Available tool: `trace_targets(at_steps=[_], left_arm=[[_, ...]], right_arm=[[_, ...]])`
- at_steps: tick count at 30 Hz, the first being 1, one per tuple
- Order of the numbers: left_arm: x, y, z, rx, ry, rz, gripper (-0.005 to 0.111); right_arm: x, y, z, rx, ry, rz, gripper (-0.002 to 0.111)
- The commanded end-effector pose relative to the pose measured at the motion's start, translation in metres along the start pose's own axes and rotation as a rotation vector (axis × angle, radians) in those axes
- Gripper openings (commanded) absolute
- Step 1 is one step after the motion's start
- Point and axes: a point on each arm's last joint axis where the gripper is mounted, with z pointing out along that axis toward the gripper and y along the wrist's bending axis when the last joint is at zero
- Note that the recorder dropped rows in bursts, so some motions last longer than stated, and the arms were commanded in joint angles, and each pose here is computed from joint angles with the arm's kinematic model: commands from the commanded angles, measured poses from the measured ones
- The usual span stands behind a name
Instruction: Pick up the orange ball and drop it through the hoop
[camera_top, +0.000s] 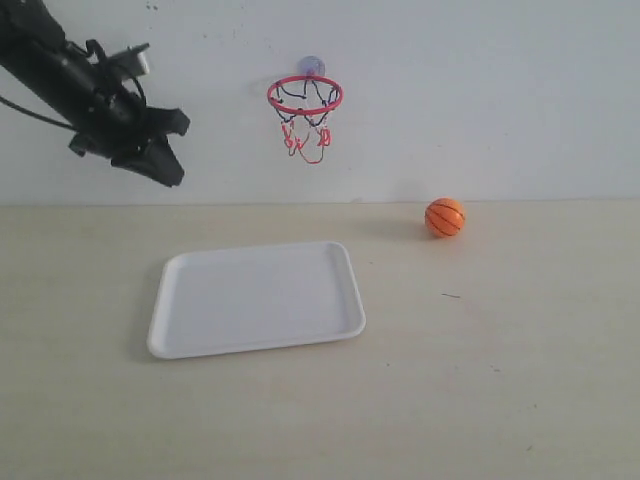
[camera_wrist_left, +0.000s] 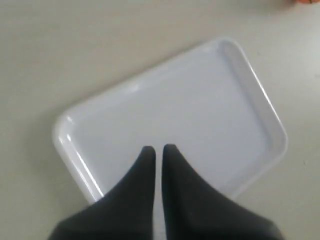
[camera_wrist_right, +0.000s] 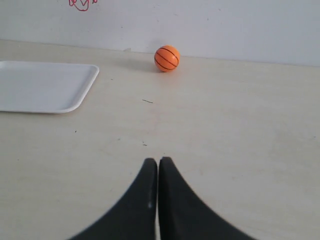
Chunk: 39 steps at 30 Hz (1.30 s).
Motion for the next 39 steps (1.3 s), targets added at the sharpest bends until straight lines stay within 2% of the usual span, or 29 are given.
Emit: trace_targets(at_steps=[1,4,9,13,16,18,23,35,37,39], left_arm=[[0.041,-0.014,-0.003,0.076,0.115,0.014,0.004],[0.073,-0.033,-0.013,0.171,0.101,0.046,0.004],[0.14,-0.081,-0.043,0.399,-0.118,0.083,0.004],[0.184,-0.106,-0.078,0.386,-0.362,0.033,0.004],[0.214,-0.127,-0.102,0.469,-0.446,-0.015,0.004],[0.232,-0.143,-0.119,0.544,-0.473,0.031,0.004],[0.261,-0.175,-0.159,0.64,-0.538,0.208,0.004],[0.307,-0.209,-0.214,0.572,-0.783,0.435,0.004],[0.31,-0.209,-0.218,0.511,-0.847,0.49,0.004],[0.315,-0.205,-0.22,0.365,-0.973,0.583,0.004]], right_arm=[[-0.001,0.0,0.0,-0.001,-0.014,-0.008,0.0],[-0.001,0.0,0.0,-0.001,-0.014,-0.008,0.0],[-0.001,0.0,0.0,-0.001,-0.014,-0.008,0.0],[-0.001,0.0,0.0,-0.001,-0.014,-0.008,0.0],[-0.001,0.0,0.0,-0.001,-0.014,-0.008,0.0],[-0.001,0.0,0.0,-0.001,-0.014,-0.008,0.0],[-0.001,0.0,0.0,-0.001,-0.014,-0.008,0.0],[-0.001,0.0,0.0,-0.001,-0.014,-0.008,0.0],[-0.001,0.0,0.0,-0.001,-0.014,-0.008,0.0],[-0.001,0.0,0.0,-0.001,-0.014,-0.008,0.0]])
